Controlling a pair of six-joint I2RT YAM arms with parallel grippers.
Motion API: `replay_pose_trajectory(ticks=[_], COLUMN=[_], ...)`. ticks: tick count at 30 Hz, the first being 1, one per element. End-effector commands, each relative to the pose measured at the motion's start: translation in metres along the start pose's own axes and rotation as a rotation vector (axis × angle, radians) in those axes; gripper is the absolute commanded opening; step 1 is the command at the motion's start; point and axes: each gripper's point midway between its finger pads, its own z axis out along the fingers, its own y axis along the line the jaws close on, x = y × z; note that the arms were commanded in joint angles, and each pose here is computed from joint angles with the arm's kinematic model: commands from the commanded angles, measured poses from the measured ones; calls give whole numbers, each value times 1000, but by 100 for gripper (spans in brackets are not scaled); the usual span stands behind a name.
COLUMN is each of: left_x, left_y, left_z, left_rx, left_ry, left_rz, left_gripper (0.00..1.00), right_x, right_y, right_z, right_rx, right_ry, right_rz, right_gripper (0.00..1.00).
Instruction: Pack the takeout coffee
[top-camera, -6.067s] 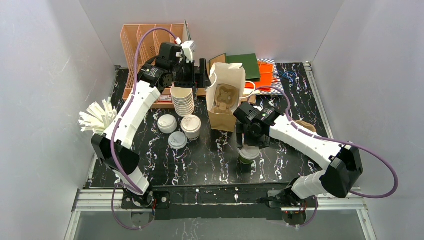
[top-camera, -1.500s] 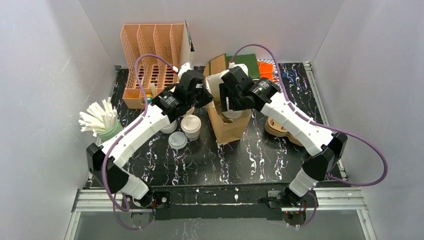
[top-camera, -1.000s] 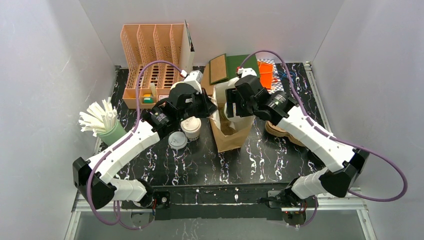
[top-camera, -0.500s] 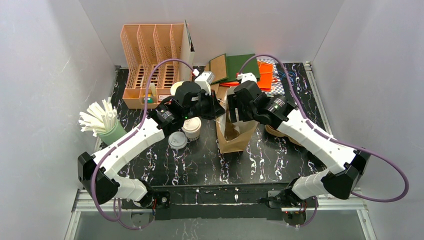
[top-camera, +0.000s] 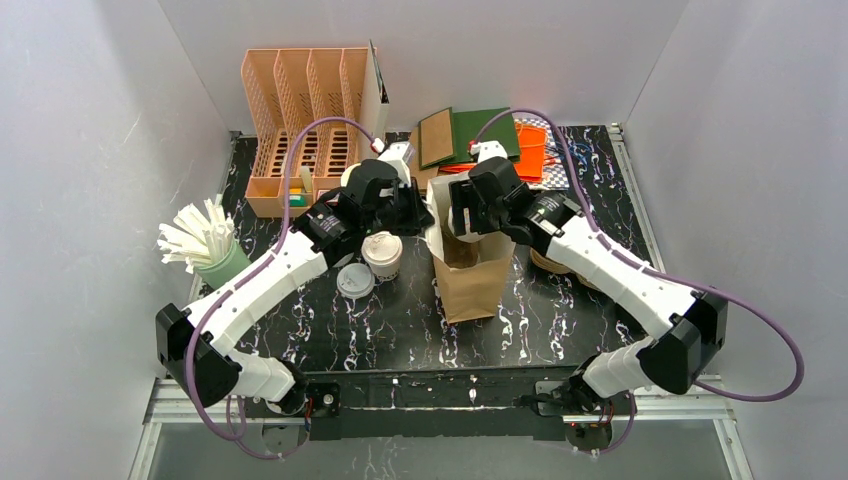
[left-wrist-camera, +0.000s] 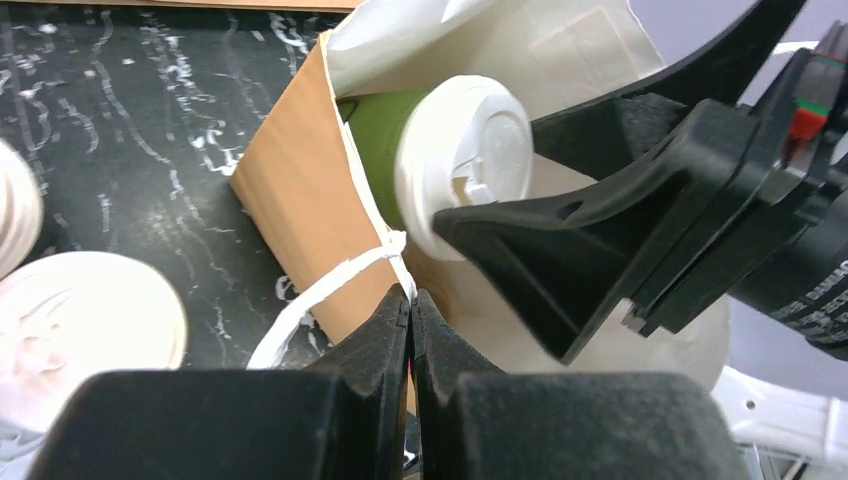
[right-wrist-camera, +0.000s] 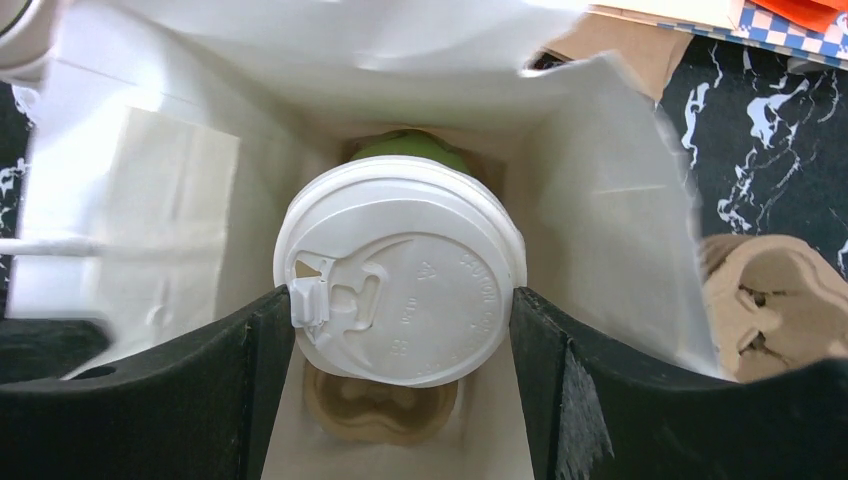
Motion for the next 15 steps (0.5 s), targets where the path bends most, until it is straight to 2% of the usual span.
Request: replay_pose_trajectory(ticks=[1,15], left_x=[0,16], left_y=[26,17], left_z=[-6,6], left_rx=[-125,-36], left_ry=[1,95], left_rz=[-25,59], left_gripper=[0,0], right_x=[-19,6], right_y=[1,6], right_z=[17,35], right_rx=[-55,-91], right_ry=[-40,120], right_rz=[26,-35], right_gripper=[37,35])
